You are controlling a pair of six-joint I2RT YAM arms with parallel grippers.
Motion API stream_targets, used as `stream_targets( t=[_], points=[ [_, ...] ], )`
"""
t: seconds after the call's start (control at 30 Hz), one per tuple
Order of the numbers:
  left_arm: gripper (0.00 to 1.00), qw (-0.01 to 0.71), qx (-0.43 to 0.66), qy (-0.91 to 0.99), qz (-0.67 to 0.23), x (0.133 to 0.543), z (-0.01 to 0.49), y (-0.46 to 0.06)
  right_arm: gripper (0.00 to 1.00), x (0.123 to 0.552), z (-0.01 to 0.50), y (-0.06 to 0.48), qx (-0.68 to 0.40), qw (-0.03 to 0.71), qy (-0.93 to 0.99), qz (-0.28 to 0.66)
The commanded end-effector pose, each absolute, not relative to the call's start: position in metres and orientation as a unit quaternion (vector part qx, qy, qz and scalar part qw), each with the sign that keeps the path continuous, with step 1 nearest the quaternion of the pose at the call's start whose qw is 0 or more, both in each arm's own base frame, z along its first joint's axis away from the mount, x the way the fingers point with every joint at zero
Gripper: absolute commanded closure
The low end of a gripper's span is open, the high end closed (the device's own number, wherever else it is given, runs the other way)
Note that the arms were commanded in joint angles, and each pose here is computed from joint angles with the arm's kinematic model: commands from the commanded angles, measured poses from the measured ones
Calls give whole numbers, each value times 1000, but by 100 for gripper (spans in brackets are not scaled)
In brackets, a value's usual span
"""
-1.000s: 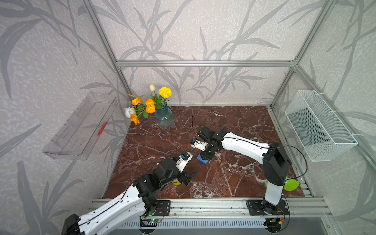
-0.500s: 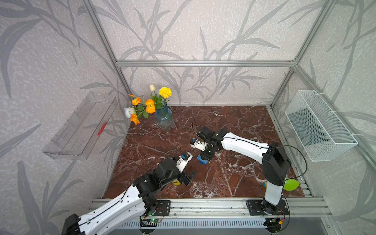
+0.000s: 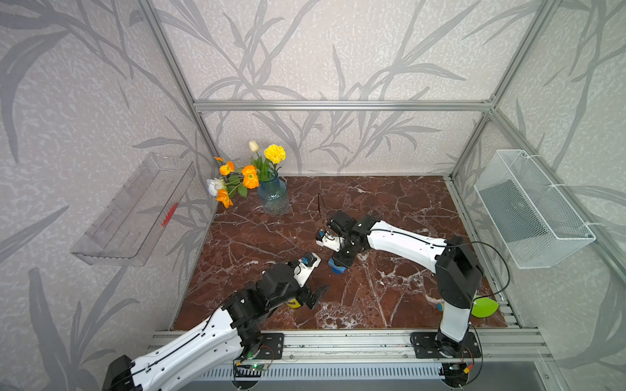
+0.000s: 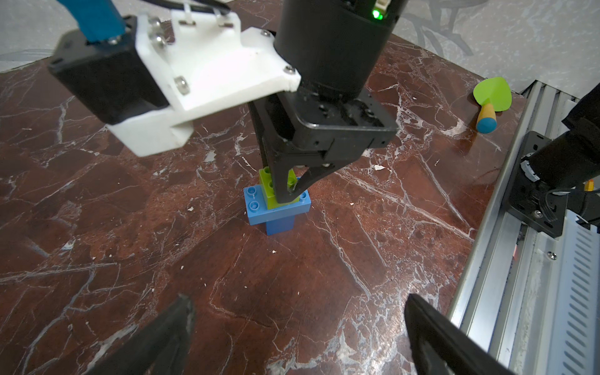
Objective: Assemble the letter f with lego
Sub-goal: Assemble the lego brick with the lego brick.
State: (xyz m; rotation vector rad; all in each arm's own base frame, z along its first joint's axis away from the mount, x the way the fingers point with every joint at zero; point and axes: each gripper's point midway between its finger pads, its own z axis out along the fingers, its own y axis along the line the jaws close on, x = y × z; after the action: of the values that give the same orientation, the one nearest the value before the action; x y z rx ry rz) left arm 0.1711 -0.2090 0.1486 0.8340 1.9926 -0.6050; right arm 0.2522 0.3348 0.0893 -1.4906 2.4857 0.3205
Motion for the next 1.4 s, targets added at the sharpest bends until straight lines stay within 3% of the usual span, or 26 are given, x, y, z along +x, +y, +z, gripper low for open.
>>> stream_targets(
  t=[0.0,0.47,0.9,1.37],
  points=[
    [1,437,339,796,-248,170,148,-211,69,246,80,336,-508,92,850,105],
    [1,437,339,796,-248,170,148,-211,70,243,60,327,-503,77,858,71],
    [1,436,339,796,-248,170,148,-211,75,227,12,314,-467,46,882,45],
    [1,460,313,795,-242,182,164,-211,76,277,56,316,-445,115,887,42]
  ],
)
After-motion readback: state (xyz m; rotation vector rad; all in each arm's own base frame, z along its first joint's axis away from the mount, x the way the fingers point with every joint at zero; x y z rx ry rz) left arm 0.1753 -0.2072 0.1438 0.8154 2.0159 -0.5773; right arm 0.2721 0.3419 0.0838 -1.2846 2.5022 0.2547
